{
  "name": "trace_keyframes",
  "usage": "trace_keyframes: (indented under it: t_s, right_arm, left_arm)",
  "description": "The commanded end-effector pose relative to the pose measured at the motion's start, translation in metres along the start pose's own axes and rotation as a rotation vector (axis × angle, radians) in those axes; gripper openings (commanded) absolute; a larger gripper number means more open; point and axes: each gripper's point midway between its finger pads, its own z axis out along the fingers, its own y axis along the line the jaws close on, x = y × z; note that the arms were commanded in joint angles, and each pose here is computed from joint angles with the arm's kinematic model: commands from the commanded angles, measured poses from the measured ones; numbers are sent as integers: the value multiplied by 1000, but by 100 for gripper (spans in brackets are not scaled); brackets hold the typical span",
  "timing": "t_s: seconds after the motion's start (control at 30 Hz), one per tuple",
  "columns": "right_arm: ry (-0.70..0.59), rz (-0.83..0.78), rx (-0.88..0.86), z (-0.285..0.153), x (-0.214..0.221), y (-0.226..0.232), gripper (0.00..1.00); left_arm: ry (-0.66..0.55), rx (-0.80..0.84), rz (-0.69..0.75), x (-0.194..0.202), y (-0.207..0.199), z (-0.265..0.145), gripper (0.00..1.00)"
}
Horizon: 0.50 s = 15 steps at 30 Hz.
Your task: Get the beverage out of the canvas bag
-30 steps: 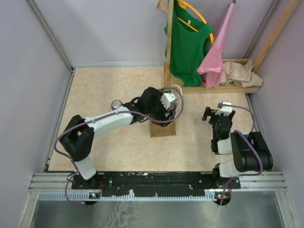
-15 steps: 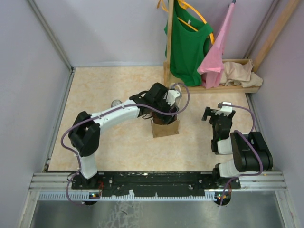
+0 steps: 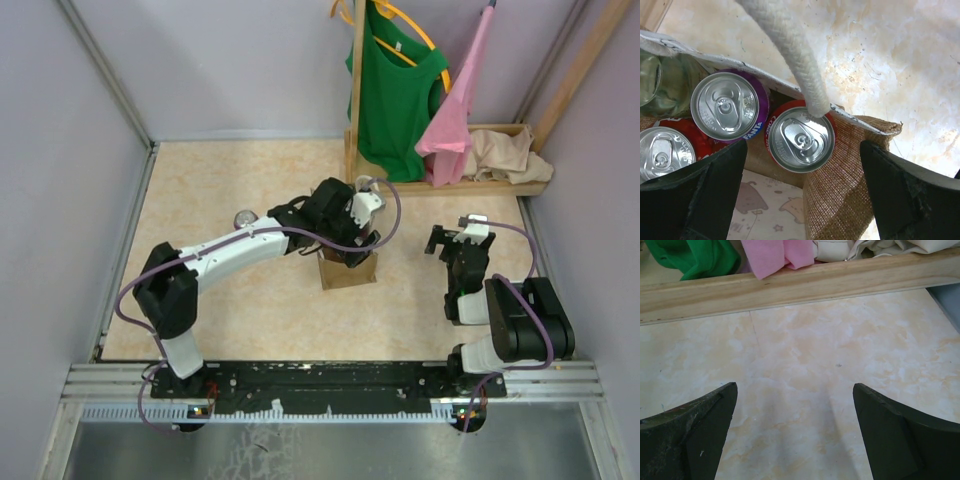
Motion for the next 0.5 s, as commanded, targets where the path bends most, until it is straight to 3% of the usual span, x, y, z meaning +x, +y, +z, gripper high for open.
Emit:
trace_keyframes:
  t_s: [0.0, 0.47]
  right_arm:
    - [-71, 15, 0, 7, -21, 1, 99]
    - [-71, 15, 1, 7, -21, 1, 99]
  left_arm:
    - [-58, 18, 32, -15, -8, -2, 99]
    - [19, 61, 18, 6, -15, 11, 95]
